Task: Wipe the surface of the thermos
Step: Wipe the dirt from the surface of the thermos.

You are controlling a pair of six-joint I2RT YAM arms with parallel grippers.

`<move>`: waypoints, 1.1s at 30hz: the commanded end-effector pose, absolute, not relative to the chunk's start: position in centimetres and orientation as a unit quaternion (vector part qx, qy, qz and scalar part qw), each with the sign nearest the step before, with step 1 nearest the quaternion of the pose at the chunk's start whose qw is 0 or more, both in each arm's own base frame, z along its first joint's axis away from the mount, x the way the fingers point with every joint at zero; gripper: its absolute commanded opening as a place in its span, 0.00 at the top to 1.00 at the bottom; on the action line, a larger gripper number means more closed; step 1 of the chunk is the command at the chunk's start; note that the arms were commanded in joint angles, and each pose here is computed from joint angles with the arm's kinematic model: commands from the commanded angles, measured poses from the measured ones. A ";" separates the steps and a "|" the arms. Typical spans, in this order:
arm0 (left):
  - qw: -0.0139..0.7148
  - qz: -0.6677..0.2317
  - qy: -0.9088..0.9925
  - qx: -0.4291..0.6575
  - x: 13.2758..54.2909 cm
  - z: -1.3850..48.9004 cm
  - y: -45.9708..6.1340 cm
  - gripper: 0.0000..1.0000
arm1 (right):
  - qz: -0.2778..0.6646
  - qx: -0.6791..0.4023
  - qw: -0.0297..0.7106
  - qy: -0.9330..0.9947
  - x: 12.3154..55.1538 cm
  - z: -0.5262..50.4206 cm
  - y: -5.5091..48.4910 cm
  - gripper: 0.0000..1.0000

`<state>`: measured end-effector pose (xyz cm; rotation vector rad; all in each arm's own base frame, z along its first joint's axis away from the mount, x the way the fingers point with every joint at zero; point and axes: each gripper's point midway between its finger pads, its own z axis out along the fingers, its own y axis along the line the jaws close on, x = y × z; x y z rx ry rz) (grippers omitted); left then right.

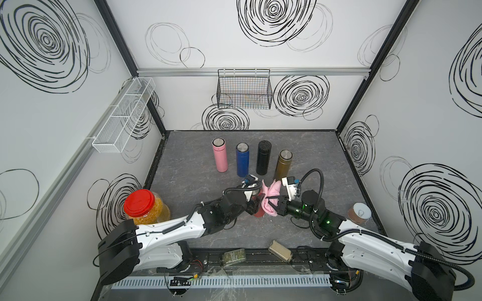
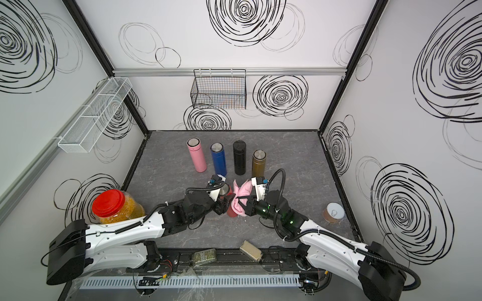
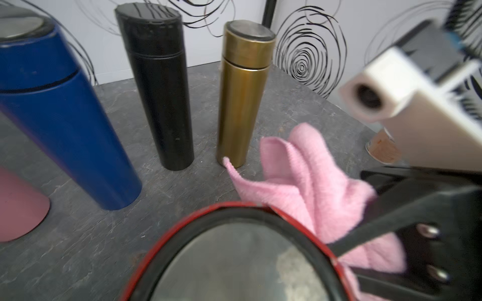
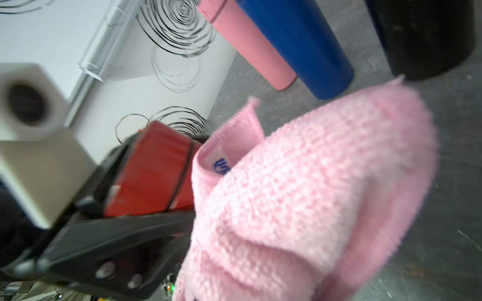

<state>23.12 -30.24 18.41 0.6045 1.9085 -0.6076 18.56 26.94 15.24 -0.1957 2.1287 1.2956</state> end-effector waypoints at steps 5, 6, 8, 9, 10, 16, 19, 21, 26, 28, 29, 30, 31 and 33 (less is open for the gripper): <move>0.527 -0.302 0.708 0.361 19.5 20.2 -33.3 1.00 | 0.405 -0.044 0.249 0.879 18.1 8.3 24.9 1.00; 0.524 -0.302 0.705 0.370 19.1 19.9 -33.4 1.00 | 0.407 -0.056 0.256 0.875 18.4 9.5 25.2 1.00; 0.526 -0.301 0.702 0.374 18.9 19.6 -33.3 1.00 | 0.439 -0.077 0.273 0.852 19.0 12.5 25.9 1.00; 0.526 -0.311 0.694 0.381 18.5 19.8 -33.4 1.00 | 0.468 -0.084 0.285 0.832 19.3 14.4 26.1 1.00; 0.529 -0.320 0.685 0.384 18.1 20.0 -33.4 1.00 | 0.498 -0.090 0.295 0.810 19.5 16.3 26.1 1.00; 0.530 -0.347 0.666 0.394 17.0 20.9 -34.1 1.00 | 0.587 -0.115 0.298 0.744 19.8 21.5 25.9 1.00; 0.537 -0.354 0.658 0.392 16.9 21.3 -34.4 1.00 | 0.601 -0.135 0.243 0.750 19.1 19.7 27.2 1.00; 0.536 -0.351 0.659 0.394 16.9 21.1 -34.5 1.00 | 0.595 -0.136 0.198 0.767 18.5 17.2 27.7 1.00; 0.539 -0.343 0.662 0.392 17.2 20.8 -34.4 1.00 | 0.518 -0.095 0.171 0.833 18.3 11.3 26.5 1.00; 0.542 -0.336 0.665 0.388 17.5 20.7 -34.3 1.00 | 0.486 -0.083 0.191 0.849 18.7 10.6 25.6 1.00; 0.543 -0.333 0.667 0.388 17.5 20.6 -34.3 1.00 | 0.476 -0.081 0.200 0.853 18.9 10.7 25.3 1.00; 0.543 -0.328 0.668 0.388 17.7 20.5 -34.2 1.00 | 0.471 -0.084 0.214 0.852 19.1 11.2 25.2 1.00; 0.545 -0.324 0.670 0.386 17.8 20.5 -34.2 1.00 | 0.468 -0.087 0.223 0.851 19.2 11.8 25.3 1.00; 0.550 -0.320 0.671 0.380 18.1 20.6 -34.1 1.00 | 0.477 -0.097 0.242 0.839 19.2 13.8 25.5 1.00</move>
